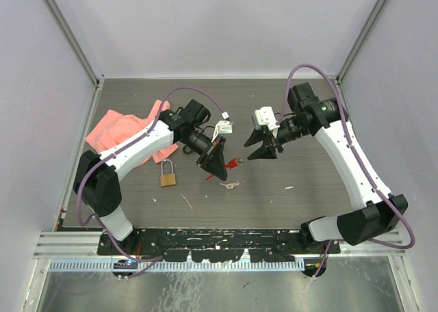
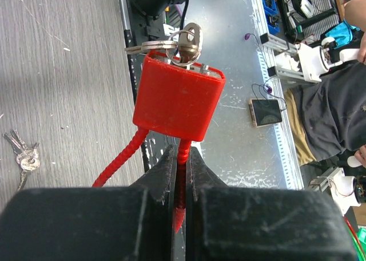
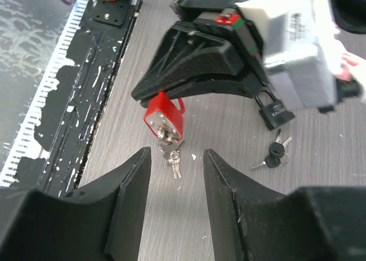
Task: Lock with the key
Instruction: Lock the lock.
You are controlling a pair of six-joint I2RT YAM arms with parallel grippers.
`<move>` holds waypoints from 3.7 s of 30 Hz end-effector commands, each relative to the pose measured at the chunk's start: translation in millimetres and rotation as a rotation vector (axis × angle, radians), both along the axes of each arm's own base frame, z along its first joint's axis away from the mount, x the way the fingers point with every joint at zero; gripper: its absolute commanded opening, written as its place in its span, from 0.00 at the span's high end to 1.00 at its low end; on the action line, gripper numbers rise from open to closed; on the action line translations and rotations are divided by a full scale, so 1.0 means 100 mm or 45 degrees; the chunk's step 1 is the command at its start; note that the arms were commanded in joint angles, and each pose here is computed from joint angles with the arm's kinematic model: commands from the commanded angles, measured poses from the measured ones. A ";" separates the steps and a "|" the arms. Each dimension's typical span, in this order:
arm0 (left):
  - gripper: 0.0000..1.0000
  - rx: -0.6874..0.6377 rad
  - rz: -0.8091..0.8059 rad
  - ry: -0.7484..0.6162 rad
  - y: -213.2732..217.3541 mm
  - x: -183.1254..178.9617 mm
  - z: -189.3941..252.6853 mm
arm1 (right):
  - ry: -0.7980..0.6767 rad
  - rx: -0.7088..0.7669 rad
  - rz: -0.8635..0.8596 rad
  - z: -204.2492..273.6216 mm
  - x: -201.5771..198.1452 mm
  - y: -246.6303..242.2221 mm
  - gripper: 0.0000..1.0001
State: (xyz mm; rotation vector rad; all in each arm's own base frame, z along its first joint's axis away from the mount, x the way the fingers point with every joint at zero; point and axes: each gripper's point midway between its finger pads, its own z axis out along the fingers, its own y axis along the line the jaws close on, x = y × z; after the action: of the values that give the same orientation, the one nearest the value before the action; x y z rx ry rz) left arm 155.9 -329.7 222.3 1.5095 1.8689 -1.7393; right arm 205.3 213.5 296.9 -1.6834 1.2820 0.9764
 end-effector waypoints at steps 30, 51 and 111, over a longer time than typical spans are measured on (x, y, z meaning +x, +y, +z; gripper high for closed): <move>1.00 -0.130 -0.086 0.056 -0.07 -0.02 0.28 | -0.200 -0.069 0.204 -0.11 -0.25 0.19 0.93; 0.90 -0.233 -0.128 0.317 -0.14 0.10 0.34 | -0.526 -0.139 0.418 -0.18 -0.27 0.06 0.99; 0.02 -1.392 -0.077 -1.936 0.34 1.00 1.74 | -0.156 -0.194 -0.173 -0.17 0.39 0.03 0.99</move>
State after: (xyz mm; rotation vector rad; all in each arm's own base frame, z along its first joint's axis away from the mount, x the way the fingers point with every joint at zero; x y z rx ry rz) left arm 292.4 -305.5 263.1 1.6104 0.7188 -1.2244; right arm 237.3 205.4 246.8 -1.7716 1.4929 0.7026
